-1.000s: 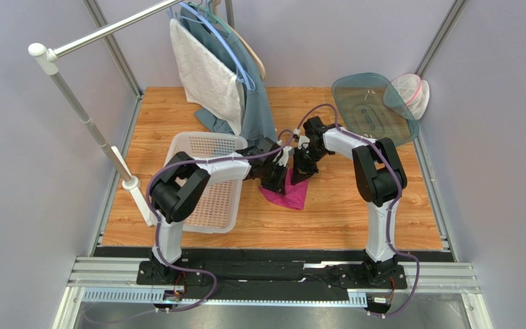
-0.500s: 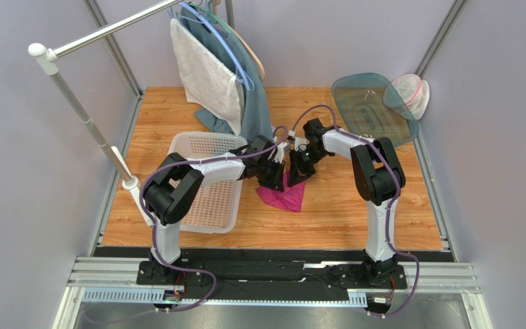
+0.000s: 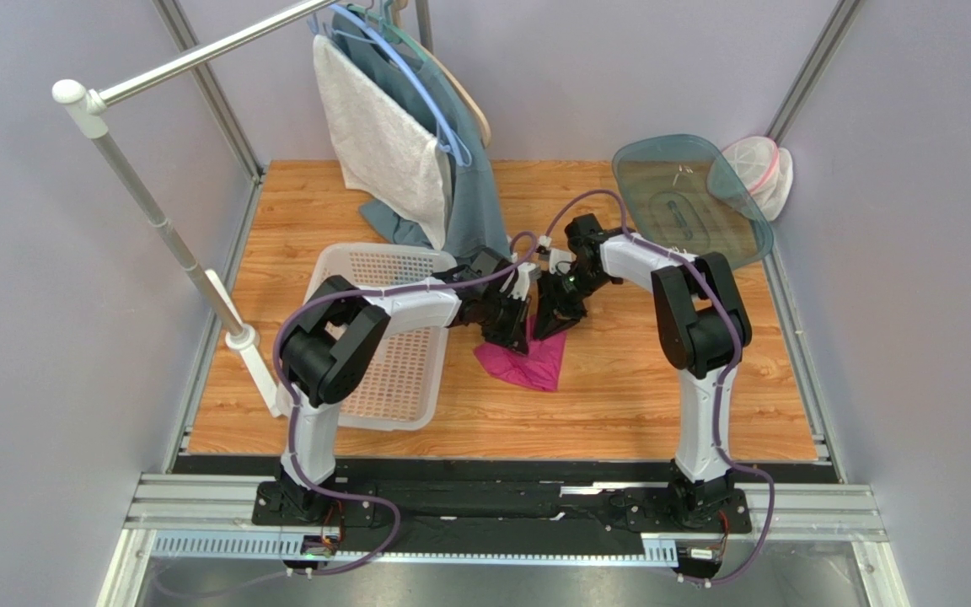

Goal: Place the utensils on the paper napkin and roll it up

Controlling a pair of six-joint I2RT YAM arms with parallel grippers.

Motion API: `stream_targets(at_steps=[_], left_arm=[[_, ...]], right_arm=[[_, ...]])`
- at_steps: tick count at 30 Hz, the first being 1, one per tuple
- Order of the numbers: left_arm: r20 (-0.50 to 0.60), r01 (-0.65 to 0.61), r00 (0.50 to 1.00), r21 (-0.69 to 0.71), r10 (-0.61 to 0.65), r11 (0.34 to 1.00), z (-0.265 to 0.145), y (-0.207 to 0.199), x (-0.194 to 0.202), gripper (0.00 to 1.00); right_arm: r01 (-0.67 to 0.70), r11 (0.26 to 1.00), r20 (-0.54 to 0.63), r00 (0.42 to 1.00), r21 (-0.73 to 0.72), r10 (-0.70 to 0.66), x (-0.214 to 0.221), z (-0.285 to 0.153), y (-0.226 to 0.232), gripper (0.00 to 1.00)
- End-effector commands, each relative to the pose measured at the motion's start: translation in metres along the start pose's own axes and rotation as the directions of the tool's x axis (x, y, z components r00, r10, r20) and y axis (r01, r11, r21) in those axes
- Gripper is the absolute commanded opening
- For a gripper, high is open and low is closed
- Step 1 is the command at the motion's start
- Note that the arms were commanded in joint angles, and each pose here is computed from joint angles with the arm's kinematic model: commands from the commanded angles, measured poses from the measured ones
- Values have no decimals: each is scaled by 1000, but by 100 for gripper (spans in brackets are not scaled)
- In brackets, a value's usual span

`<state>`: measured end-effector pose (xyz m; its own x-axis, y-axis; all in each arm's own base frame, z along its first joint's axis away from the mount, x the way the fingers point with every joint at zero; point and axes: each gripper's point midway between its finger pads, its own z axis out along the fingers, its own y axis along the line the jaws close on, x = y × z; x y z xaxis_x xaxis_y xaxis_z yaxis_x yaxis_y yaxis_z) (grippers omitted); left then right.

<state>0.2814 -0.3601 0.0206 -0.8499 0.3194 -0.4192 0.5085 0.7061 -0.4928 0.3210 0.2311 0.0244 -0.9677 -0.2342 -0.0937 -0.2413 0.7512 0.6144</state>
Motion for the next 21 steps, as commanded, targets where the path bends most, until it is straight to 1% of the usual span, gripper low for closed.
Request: stream_targets(at_steps=[1,4,6,8,12,16,21], left_arm=[[-82,29,996,-54,-33,998,10,14,21,0],[-80,30,996,-56,-35,998,11,15,20,0],[-80,30,996,-56,-35,998,10,15,20,0],[-79,28,996,-54,-32,998,11,14,19,0],[-72,29,997,-57,-33,998,10,15,18,0],[-60,19,998,-46,-22,999,8,11,15,0],[36,-39,999,29,38,999,-10,-11,-6,5]], right_arm=[[-7,1000,89,996,24,5,-15,-30,11,23],[-24,999,94,995,33,21,-14,-31,10,21],[-43,998,94,995,56,37,-13,-29,6,17],[-56,994,103,994,89,47,-14,-27,-2,15],[-66,990,93,994,121,55,-16,-16,-16,14],[-79,985,54,996,154,71,-10,2,-35,12],[-80,977,33,997,199,75,-4,12,-51,10]])
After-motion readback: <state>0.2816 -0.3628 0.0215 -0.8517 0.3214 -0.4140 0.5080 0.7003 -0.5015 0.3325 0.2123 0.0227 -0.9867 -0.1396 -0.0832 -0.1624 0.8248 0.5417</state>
